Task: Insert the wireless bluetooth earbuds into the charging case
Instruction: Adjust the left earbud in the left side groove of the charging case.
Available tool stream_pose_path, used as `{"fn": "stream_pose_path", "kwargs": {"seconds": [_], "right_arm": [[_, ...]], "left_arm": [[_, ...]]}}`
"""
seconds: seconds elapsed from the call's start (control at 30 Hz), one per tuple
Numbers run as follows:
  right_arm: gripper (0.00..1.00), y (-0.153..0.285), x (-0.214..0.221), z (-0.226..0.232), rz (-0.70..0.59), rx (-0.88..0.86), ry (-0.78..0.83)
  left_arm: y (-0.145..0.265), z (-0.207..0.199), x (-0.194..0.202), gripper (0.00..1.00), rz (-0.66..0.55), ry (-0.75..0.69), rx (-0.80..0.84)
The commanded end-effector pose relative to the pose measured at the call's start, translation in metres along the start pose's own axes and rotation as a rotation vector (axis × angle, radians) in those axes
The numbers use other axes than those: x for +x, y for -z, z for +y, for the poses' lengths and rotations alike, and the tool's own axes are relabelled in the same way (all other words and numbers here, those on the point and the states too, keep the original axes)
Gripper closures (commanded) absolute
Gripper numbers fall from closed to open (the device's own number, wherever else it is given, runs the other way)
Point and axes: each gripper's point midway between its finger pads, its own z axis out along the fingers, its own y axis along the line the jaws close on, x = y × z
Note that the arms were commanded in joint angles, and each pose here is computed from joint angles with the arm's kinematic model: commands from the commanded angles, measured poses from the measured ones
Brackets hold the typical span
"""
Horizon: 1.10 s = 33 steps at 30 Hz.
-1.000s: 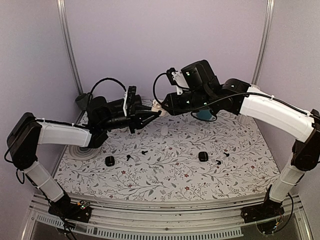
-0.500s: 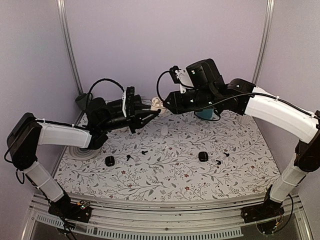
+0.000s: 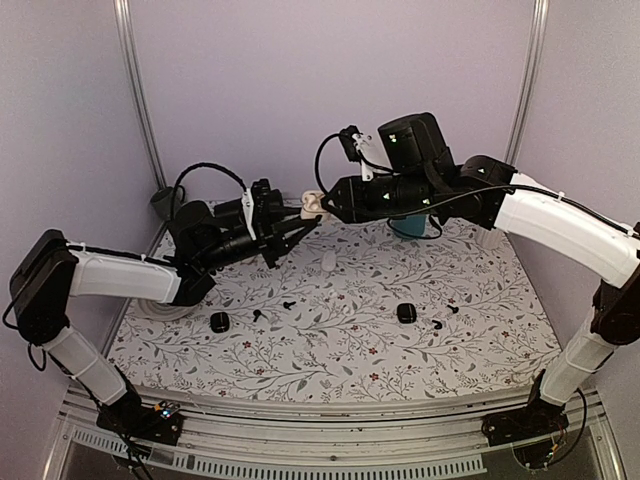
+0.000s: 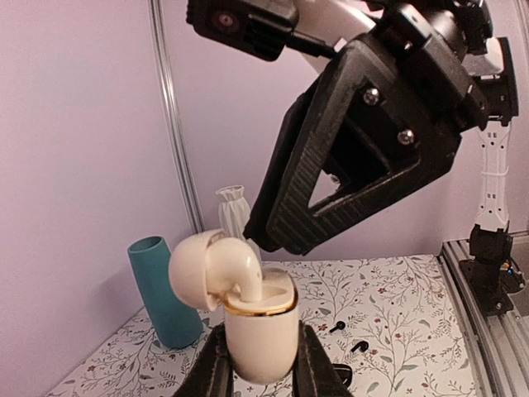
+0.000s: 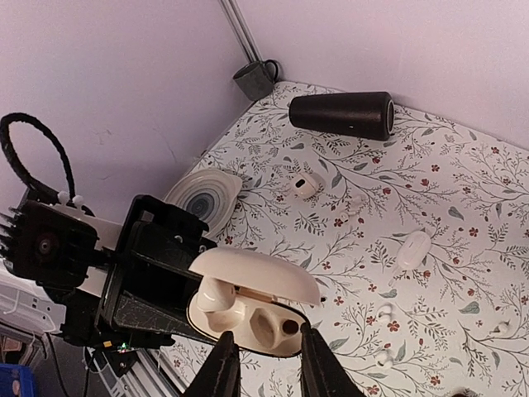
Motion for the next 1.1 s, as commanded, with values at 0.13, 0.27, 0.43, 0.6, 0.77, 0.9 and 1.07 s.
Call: {"fn": "stream_pose_path", "kwargs": {"seconds": [0.13,0.27,0.43,0.6,0.77,0.9,1.07], "right_arm": [[0.75,0.003,-0.017,0.001,-0.053,0.001,-0.043],[0.73,0.01,-0.021,-0.001,-0.075,0.01,-0.038],[0.73,0.01,-0.02,0.0,-0.067,0.002,-0.034],[0.72,0.009,-0.019,-0.002,-0.063,0.013,-0.033],[0.7,0.009,-0.021,-0.003,-0.065,0.021,-0.027],[0.69,0.01,-0.023,-0.002,-0.068,0.019,-0.02],[0.69,0.012,-0.025,-0.003,-0.068,0.021,-0.019]], "left_arm": [[0.001,-0.009,-0.012,1.0,-0.025,-0.087,-0.002],[0.001,-0.014,-0.012,1.0,-0.027,-0.114,0.016],[0.001,-0.017,-0.012,1.0,-0.025,-0.151,0.031],[0.001,-0.022,-0.014,1.0,-0.033,-0.189,0.059],[0.001,-0.03,-0.012,1.0,-0.027,-0.205,0.099],[0.0,-0.031,-0.01,1.0,-0.019,-0.218,0.105],[-0.001,-0.031,-0.008,1.0,-0.008,-0.228,0.106]]}}
